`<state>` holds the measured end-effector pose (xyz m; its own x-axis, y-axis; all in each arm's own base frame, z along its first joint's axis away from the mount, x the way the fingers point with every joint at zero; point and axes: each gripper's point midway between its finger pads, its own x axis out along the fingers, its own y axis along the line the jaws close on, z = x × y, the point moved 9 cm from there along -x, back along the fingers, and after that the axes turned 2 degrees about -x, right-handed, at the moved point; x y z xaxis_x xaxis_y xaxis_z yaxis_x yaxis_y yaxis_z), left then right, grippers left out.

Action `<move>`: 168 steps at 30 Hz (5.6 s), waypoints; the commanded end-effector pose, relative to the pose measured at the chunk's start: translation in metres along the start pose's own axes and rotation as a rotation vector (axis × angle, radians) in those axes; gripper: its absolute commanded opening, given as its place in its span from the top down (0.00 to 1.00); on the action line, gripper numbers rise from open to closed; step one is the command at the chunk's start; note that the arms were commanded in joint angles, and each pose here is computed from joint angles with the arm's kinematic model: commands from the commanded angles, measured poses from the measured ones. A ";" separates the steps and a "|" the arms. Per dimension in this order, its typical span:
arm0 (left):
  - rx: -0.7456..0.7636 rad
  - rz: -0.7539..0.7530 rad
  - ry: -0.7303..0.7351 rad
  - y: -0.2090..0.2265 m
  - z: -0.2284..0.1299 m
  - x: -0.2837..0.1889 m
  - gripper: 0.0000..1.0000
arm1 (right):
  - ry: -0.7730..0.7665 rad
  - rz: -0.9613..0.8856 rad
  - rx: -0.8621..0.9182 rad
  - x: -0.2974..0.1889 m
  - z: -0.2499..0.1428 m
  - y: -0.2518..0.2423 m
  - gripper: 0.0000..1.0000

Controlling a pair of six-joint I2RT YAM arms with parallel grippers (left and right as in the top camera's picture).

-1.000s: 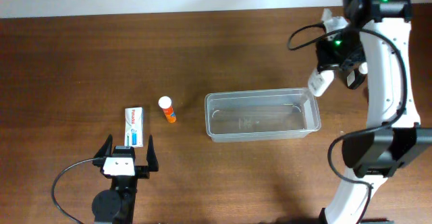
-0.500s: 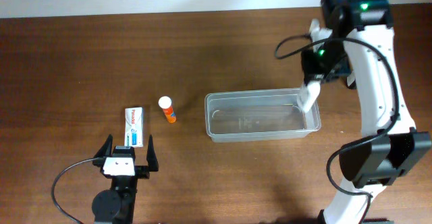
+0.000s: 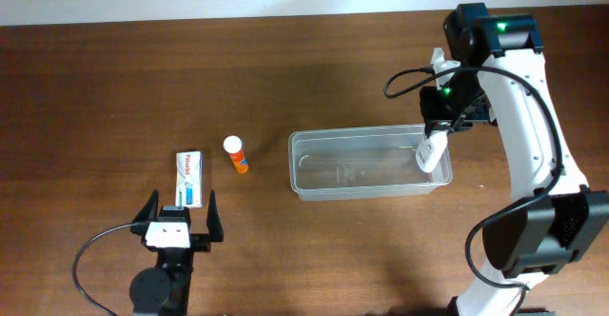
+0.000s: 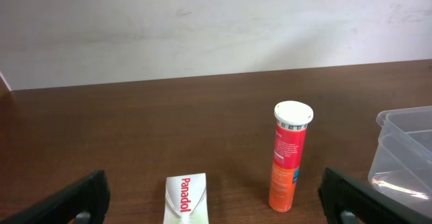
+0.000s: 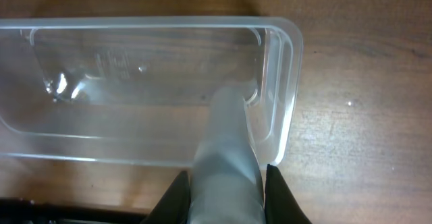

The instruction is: Pack container

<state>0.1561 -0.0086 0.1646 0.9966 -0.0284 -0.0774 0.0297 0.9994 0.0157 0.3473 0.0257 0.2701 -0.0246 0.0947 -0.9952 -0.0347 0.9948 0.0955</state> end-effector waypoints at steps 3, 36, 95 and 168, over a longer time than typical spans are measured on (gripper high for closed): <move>0.015 -0.003 -0.002 0.000 -0.001 0.000 0.01 | -0.031 -0.014 -0.005 0.002 -0.002 0.001 0.94; 0.015 -0.003 -0.002 0.000 -0.001 0.000 0.01 | -0.094 -0.023 0.043 0.079 0.015 -0.021 0.88; 0.015 -0.003 -0.002 0.000 -0.001 0.000 0.01 | -0.259 -0.158 0.015 0.056 0.073 -0.214 0.21; 0.015 -0.003 -0.002 0.000 -0.001 0.000 0.01 | -0.363 0.040 -0.004 -0.120 -0.087 0.003 0.87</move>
<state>0.1561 -0.0086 0.1646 0.9966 -0.0284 -0.0774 0.0296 0.9994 0.0154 0.2681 -0.0010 0.4100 0.3957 0.1507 -0.9059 -0.0645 0.9886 0.1363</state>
